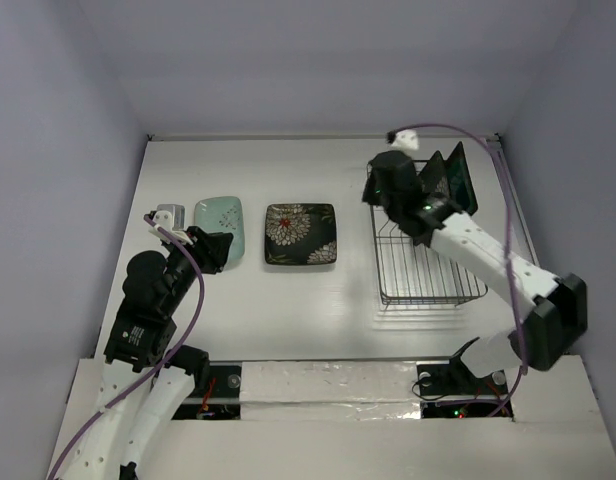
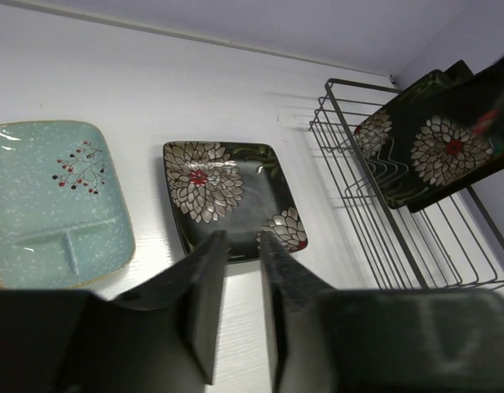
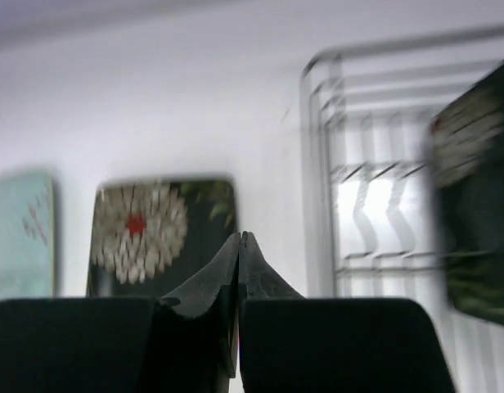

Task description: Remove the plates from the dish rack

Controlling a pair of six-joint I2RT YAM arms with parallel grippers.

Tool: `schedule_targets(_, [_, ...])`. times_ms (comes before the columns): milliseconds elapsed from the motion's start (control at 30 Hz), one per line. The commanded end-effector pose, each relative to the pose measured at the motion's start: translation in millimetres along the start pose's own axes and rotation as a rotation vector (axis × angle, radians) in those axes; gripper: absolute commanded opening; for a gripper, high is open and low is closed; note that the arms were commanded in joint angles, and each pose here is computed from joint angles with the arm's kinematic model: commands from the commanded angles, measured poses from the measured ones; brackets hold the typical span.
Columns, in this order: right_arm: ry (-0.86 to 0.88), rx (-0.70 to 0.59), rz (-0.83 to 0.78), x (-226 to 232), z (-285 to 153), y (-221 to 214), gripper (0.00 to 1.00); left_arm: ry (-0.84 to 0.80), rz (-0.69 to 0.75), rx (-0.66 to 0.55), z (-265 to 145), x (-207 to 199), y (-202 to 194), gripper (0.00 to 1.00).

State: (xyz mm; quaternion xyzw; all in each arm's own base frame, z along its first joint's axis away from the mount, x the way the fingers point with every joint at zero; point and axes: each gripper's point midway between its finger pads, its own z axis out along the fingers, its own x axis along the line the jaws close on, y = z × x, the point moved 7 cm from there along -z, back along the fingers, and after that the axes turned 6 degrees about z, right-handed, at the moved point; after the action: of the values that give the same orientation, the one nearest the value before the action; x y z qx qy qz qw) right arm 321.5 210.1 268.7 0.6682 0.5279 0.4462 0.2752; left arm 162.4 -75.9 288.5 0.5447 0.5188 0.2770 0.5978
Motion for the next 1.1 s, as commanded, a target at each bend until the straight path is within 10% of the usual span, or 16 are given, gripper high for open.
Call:
schedule_targets(0, [-0.174, -0.138, -0.01, -49, -25, 57, 0.0, -0.023, 0.009, -0.045, 2, -2, 6, 0.18])
schedule_targets(200, [-0.305, -0.143, -0.006, -113, -42, 97, 0.17, -0.019, 0.008, -0.042, 2, -2, 5, 0.08])
schedule_targets(333, [-0.333, -0.116, -0.013, -130, -38, 102, 0.53, -0.02, 0.01, -0.038, 2, -2, 5, 0.18])
schedule_targets(433, [-0.365, -0.08, -0.023, -141, -25, 102, 0.59, -0.021, 0.013, -0.033, 3, -2, 5, 0.27])
schedule_targets(1067, [-0.513, 0.088, -0.141, -167, 34, 83, 0.33, -0.02, 0.011, -0.029, 4, -2, 4, 0.38])
